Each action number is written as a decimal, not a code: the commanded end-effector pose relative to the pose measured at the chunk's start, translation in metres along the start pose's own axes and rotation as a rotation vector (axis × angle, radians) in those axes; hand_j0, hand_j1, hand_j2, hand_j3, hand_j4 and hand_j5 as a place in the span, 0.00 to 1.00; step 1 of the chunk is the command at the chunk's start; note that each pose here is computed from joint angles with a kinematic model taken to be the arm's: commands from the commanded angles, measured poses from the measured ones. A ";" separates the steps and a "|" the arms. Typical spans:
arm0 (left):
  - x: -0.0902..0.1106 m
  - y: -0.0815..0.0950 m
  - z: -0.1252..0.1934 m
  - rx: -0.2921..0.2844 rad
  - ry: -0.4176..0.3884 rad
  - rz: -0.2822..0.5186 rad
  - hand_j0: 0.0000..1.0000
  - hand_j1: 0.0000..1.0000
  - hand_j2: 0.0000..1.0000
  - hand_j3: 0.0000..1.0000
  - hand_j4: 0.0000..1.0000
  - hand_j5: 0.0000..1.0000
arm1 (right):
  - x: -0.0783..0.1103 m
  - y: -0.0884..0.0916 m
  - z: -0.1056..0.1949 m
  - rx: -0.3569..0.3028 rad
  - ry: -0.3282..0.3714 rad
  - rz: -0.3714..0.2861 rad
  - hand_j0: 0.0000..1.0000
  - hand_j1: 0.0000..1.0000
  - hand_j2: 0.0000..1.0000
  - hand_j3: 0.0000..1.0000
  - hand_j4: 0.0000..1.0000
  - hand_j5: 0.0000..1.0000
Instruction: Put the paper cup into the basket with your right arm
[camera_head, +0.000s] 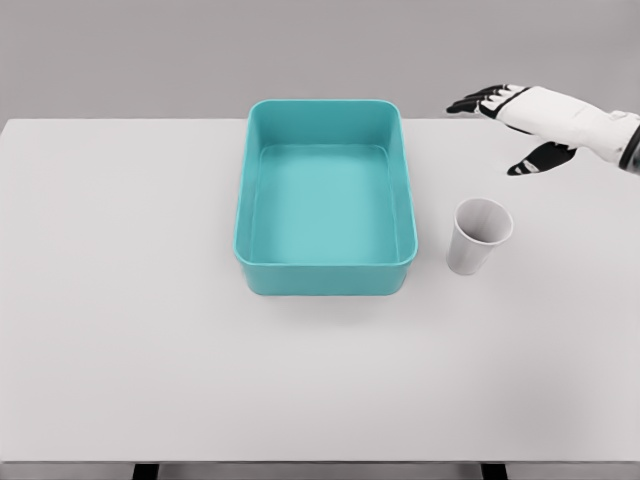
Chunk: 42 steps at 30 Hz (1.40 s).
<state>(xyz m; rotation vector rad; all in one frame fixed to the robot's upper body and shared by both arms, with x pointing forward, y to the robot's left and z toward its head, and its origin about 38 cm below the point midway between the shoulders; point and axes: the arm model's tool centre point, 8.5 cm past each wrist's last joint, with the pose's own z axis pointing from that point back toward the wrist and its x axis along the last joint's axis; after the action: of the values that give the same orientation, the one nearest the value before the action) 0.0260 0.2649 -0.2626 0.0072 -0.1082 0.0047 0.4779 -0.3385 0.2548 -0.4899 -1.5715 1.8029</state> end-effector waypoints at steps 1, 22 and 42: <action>0.000 0.000 0.000 0.000 0.000 0.000 1.00 1.00 1.00 1.00 1.00 1.00 | -0.002 -0.003 0.003 -0.037 0.001 -0.002 1.00 1.00 1.00 1.00 1.00 1.00; 0.000 0.000 0.000 0.000 0.000 0.000 1.00 1.00 1.00 1.00 1.00 1.00 | -0.043 0.119 0.095 -0.298 0.164 -0.754 1.00 1.00 1.00 1.00 1.00 1.00; 0.000 0.000 0.000 0.000 0.000 0.000 1.00 1.00 1.00 1.00 1.00 1.00 | -0.007 0.181 0.074 -0.328 0.116 -1.003 1.00 1.00 1.00 1.00 1.00 1.00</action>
<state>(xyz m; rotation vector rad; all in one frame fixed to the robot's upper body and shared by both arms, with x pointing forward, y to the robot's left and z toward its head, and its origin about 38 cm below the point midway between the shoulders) 0.0260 0.2649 -0.2626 0.0072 -0.1081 0.0047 0.3857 -0.4068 0.0929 0.0587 -1.5895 0.7898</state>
